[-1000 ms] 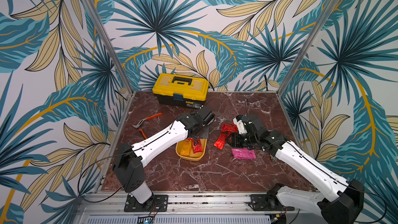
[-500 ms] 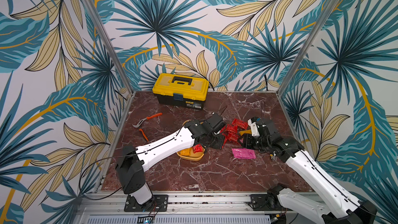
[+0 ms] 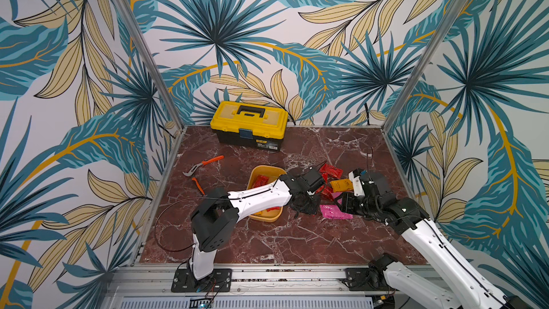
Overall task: Take the tea bags out of the storage box
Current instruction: Place the tea bag at the center of the board.
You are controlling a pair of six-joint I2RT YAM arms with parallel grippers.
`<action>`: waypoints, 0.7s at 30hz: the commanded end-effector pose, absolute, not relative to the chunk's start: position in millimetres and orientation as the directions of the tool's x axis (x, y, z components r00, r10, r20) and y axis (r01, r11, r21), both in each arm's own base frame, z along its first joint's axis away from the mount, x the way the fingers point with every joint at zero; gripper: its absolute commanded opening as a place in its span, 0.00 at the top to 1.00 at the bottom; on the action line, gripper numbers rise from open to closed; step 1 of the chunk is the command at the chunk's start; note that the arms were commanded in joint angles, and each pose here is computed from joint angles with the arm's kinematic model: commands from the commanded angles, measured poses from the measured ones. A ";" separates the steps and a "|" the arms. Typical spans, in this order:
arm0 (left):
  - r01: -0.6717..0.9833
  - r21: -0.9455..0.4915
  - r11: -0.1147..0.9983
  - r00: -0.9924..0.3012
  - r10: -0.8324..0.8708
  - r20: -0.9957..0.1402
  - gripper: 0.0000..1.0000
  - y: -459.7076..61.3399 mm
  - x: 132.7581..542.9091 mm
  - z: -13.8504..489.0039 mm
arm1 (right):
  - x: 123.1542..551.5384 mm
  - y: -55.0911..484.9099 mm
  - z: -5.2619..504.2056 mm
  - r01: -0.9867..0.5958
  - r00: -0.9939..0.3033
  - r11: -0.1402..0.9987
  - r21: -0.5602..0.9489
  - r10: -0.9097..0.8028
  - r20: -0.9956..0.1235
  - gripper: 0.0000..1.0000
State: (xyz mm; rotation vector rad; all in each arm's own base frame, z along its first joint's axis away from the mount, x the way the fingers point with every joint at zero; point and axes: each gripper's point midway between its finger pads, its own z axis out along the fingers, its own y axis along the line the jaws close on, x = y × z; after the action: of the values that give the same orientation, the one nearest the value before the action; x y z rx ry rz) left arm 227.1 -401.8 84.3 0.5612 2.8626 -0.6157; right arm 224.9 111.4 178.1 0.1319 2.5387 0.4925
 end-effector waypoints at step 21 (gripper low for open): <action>0.419 -0.343 0.841 -0.886 0.296 -0.356 0.50 -396.4 232.4 144.1 | 232.8 117.3 183.6 -0.019 -0.862 0.929 0.370 0.172 -0.476 0.53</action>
State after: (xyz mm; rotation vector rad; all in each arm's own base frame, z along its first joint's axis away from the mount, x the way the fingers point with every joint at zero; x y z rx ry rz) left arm 224.3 -401.6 96.5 0.5725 2.8310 -0.5759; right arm 231.6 114.8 178.7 0.1259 2.5638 0.4847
